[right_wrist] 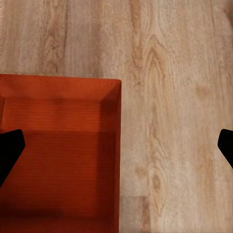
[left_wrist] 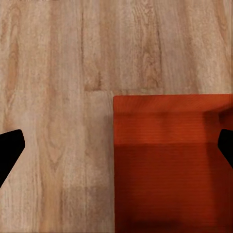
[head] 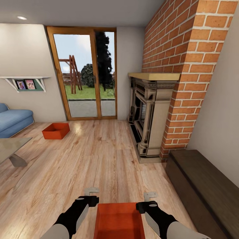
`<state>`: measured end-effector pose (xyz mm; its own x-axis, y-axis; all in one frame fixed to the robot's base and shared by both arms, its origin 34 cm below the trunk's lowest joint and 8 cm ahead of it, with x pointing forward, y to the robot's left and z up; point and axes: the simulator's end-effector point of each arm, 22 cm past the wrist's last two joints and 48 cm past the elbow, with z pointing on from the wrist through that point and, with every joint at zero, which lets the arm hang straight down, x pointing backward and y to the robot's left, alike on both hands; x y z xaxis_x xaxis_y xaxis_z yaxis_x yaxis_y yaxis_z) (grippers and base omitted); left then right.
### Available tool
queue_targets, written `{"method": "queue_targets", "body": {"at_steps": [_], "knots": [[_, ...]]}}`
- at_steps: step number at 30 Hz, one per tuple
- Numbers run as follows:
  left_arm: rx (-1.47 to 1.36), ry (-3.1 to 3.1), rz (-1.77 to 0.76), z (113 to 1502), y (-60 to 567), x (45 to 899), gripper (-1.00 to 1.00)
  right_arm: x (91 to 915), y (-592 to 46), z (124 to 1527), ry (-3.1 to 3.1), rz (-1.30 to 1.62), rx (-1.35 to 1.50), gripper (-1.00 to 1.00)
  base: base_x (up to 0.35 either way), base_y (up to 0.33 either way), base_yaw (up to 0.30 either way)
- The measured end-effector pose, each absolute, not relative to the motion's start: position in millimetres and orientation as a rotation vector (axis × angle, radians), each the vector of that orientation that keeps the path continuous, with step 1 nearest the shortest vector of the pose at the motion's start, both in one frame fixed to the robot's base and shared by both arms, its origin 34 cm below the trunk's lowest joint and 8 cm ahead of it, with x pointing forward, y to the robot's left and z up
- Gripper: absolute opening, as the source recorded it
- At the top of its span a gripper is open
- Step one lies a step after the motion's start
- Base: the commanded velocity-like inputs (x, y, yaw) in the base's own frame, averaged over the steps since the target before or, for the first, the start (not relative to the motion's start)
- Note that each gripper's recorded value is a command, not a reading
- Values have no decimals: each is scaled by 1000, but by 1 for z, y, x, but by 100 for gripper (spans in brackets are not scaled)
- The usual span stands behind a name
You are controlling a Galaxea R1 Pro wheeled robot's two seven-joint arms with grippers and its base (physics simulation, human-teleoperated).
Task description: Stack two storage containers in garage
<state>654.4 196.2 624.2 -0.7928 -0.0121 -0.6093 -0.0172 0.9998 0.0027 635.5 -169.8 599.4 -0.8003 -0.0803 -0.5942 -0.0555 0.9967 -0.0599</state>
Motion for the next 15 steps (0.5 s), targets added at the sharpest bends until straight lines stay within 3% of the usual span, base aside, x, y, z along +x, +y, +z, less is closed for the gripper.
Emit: {"method": "queue_targets", "body": {"at_steps": [15], "knots": [[-13, 2484, -9, 620, 181, 655, 100, 638, -168, 595, 2495, -41, -95, 100, 0, 0, 0]]}}
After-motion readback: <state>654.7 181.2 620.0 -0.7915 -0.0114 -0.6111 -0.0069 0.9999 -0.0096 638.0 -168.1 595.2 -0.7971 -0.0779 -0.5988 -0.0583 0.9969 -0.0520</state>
